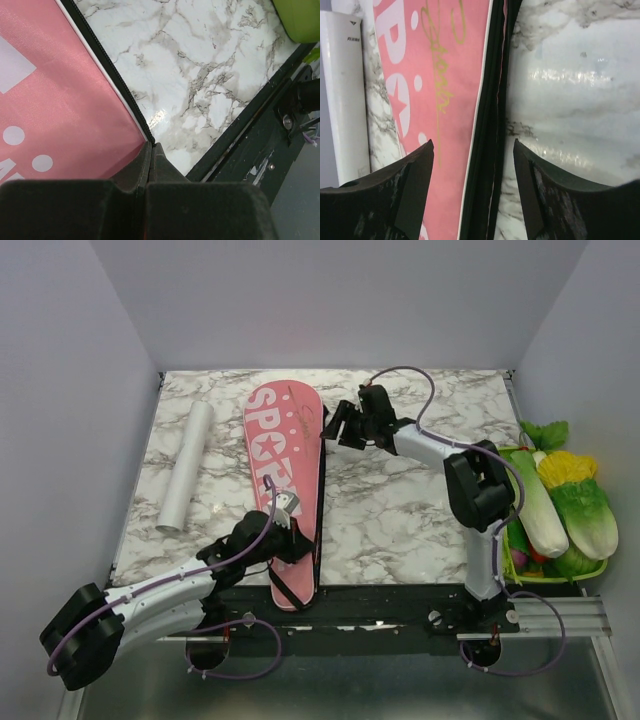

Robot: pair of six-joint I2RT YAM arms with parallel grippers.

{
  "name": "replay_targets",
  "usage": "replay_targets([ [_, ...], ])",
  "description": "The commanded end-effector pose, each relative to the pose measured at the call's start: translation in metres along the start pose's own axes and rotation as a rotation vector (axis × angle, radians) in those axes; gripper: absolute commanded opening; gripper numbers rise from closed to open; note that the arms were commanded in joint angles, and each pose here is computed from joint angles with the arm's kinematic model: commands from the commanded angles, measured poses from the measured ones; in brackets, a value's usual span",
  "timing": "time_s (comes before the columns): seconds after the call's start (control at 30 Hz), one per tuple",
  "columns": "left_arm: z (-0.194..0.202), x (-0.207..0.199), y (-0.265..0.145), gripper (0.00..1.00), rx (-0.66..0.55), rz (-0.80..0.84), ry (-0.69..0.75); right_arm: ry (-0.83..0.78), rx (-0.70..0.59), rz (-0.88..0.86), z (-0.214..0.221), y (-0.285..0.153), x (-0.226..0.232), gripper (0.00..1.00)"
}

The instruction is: Pack up the badminton gear

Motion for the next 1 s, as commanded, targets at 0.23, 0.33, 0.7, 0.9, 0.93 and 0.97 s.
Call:
replay_targets([
  [0.23,0.003,-0.013,-0.002,0.0,0.02,0.111,0.0,0.073,0.07,0.128,-0.023,0.067,-0.022,0.73],
  [0.33,0.004,-0.013,-0.002,0.0,0.024,0.112,0.002,0.088,0.083,0.124,-0.023,0.077,-0.025,0.73],
  [0.7,0.003,-0.017,-0.003,0.0,0.027,0.143,0.006,0.173,0.143,0.028,-0.024,0.096,-0.026,0.6],
  [0.9,0.008,-0.014,-0.002,0.0,0.044,0.133,-0.006,0.286,0.167,-0.056,-0.021,0.102,-0.024,0.18],
  [0.93,0.008,-0.014,-0.001,0.0,0.048,0.13,-0.008,0.298,0.161,-0.058,-0.022,0.101,-0.025,0.01],
  [0.97,0.01,-0.012,0.0,0.0,0.056,0.119,-0.012,0.31,0.157,-0.06,-0.023,0.1,-0.026,0.01],
])
Point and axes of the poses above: each gripper's point midway between its finger pads, its own y axis out along the fingers, its own x axis along the line the jaws close on, z = x × y, the point moved 7 cm from there along -y, back along the fingers, and after that the axes turned 1 degree about -y, right-handed, at the moved point
